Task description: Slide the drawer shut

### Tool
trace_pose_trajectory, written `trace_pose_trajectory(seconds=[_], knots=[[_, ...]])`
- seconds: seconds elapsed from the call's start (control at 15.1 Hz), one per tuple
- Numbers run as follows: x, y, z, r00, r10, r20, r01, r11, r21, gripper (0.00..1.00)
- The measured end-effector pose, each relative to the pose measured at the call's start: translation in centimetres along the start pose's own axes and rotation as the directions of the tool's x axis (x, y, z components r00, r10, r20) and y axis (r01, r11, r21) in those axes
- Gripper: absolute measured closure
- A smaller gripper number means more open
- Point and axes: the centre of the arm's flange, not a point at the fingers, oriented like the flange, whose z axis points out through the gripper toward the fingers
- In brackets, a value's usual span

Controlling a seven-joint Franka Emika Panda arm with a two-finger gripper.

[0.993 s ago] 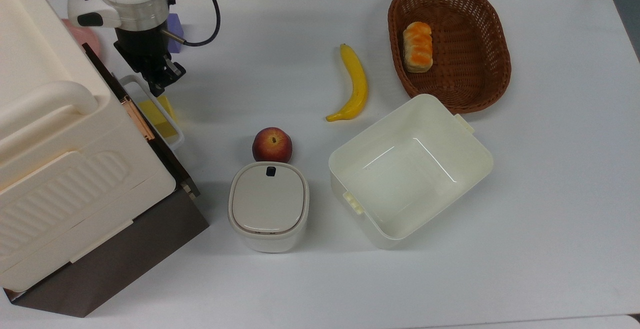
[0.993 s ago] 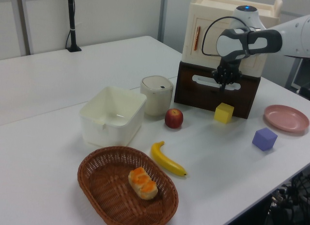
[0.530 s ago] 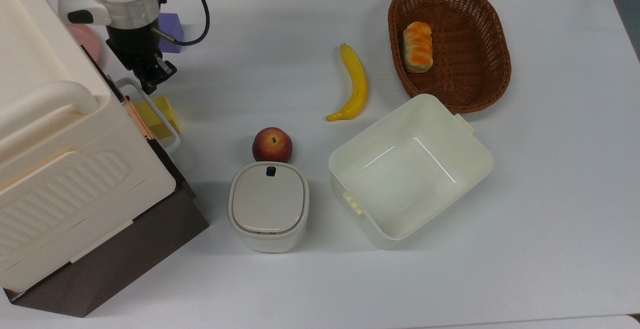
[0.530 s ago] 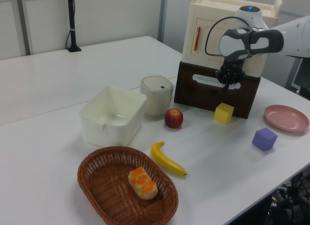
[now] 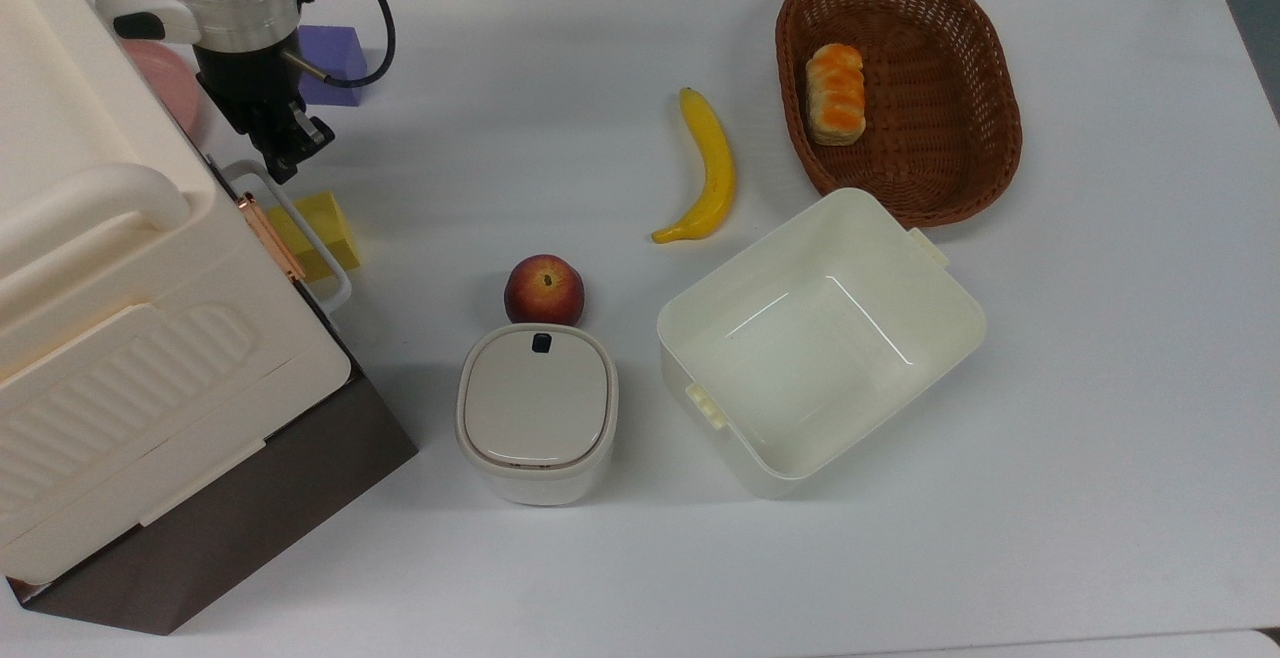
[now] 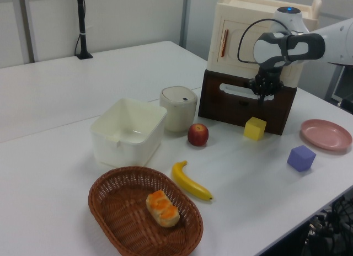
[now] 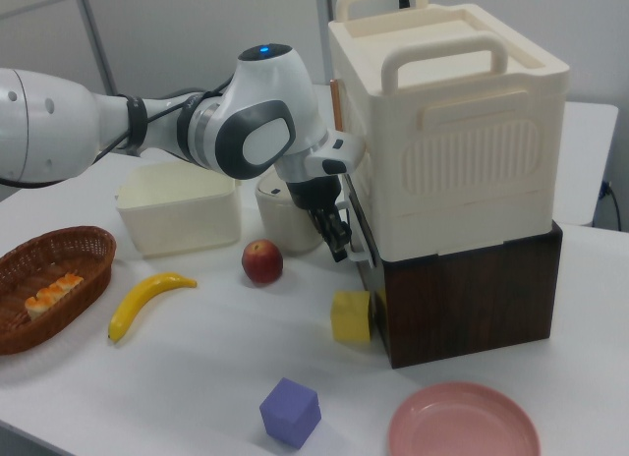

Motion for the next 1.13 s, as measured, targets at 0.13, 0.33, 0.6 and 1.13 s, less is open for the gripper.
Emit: trace_pose_trajectory(seconds=[0.13, 0.33, 0.6, 1.13], knots=[[0.0, 0.0, 0.0, 1.000, -0.001, 0.000, 0.001, 1.000, 0.000, 0.99], [-1.0, -2.6, -0.2, 0.997, -0.072, 0.014, 0.072, 0.997, 0.007, 0.99], [-4.9, -10.6, -0.7, 0.973, -0.223, 0.053, 0.221, 0.974, 0.039, 0.99], [-11.3, -18.1, -11.2, 0.878, -0.461, 0.125, 0.455, 0.887, 0.078, 0.99]])
